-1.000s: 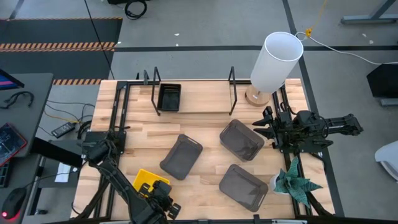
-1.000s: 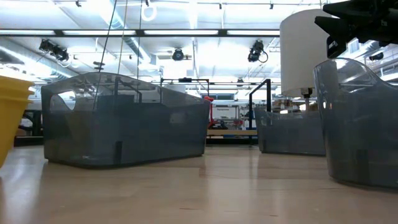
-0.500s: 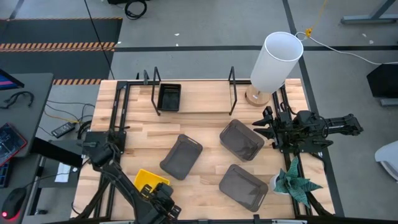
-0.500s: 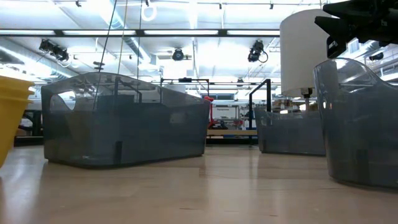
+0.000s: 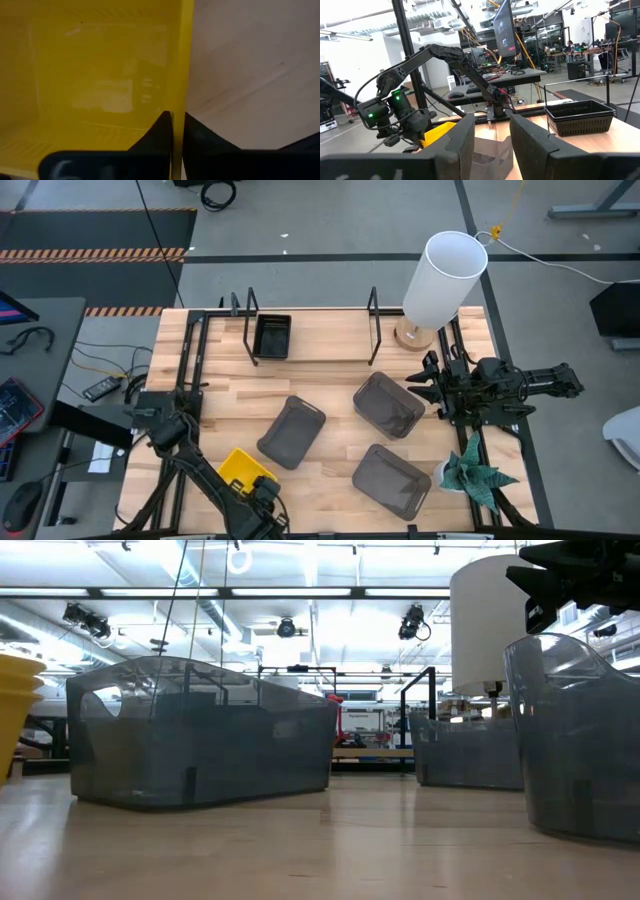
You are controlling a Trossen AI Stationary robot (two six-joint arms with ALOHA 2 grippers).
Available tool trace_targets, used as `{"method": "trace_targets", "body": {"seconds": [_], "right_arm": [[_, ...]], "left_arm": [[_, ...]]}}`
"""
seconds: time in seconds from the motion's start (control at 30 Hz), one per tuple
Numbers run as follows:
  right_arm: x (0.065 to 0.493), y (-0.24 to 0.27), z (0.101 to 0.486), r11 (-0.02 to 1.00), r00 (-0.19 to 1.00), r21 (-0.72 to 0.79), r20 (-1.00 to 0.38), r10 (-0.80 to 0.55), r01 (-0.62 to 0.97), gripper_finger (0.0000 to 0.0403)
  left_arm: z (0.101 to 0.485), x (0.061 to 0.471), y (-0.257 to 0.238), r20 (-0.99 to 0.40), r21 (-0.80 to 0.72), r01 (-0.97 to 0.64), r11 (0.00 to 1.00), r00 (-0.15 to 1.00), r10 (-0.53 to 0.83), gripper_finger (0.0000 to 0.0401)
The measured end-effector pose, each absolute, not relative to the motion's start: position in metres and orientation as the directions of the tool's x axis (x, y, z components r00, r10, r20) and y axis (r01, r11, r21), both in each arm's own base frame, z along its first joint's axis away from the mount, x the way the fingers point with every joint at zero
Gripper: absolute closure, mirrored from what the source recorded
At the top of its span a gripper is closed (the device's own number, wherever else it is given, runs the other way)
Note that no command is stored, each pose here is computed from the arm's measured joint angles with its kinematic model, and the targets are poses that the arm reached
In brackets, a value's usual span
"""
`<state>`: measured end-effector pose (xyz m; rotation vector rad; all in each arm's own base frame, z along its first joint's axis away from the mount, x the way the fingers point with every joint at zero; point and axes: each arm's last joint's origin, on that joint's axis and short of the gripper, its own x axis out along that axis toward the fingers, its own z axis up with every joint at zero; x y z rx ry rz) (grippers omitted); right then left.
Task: Stack baskets on shelf by color
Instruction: Put the stack of yellow bins on the shelf
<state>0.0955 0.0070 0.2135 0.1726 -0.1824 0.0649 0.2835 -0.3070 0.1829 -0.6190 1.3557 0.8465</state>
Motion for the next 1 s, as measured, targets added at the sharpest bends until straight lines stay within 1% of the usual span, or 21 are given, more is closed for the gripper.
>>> {"method": "trace_targets", "body": {"seconds": [0.07,0.23,0.4,0.53,0.7,0.77,0.83,0.9,1.0], "right_arm": [[0.096,0.007,0.214,0.983,0.981,0.165,0.186,0.049,-0.080,0.0273],[0.096,0.007,0.214,0.983,0.981,0.165,0.186,0.049,-0.080,0.0273],[0.096,0.007,0.214,0.983,0.981,0.165,0.186,0.049,-0.080,0.0273],[0.096,0.007,0.214,0.983,0.981,0.165,0.185,0.049,-0.080,0.0273],[0.096,0.007,0.214,0.983,0.981,0.165,0.186,0.049,-0.080,0.0273],[0.096,0.007,0.214,0.983,0.981,0.165,0.186,0.049,-0.080,0.0273],[0.096,0.007,0.214,0.983,0.981,0.165,0.186,0.049,-0.080,0.0273],[0.096,0.007,0.214,0.983,0.981,0.165,0.186,0.049,-0.080,0.0273],[0.096,0.007,0.214,0.983,0.981,0.165,0.186,0.048,-0.080,0.0273]], "left_arm": [[0.183,0.283,-0.307,-0.988,0.090,-0.819,0.567,-0.003,0.153,0.0381],[0.184,0.282,-0.307,-0.992,0.109,-0.813,0.572,-0.049,0.120,0.0368],[0.202,0.278,-0.301,-0.993,0.105,-0.802,0.588,-0.055,0.102,0.0381],[0.223,0.270,-0.290,-0.988,0.131,-0.798,0.588,-0.054,0.148,0.0381],[0.253,0.256,-0.271,-0.970,0.183,-0.778,0.601,-0.044,0.238,0.0381],[0.263,0.257,-0.264,-0.968,0.160,-0.757,0.634,0.004,0.249,0.0381],[0.273,0.259,-0.256,-0.958,0.124,-0.734,0.668,0.086,0.273,0.0381],[0.281,0.264,-0.245,-0.947,0.127,-0.718,0.685,0.117,0.298,0.0381],[0.291,0.270,-0.232,-0.929,0.137,-0.651,0.746,0.177,0.324,0.0381]]}}
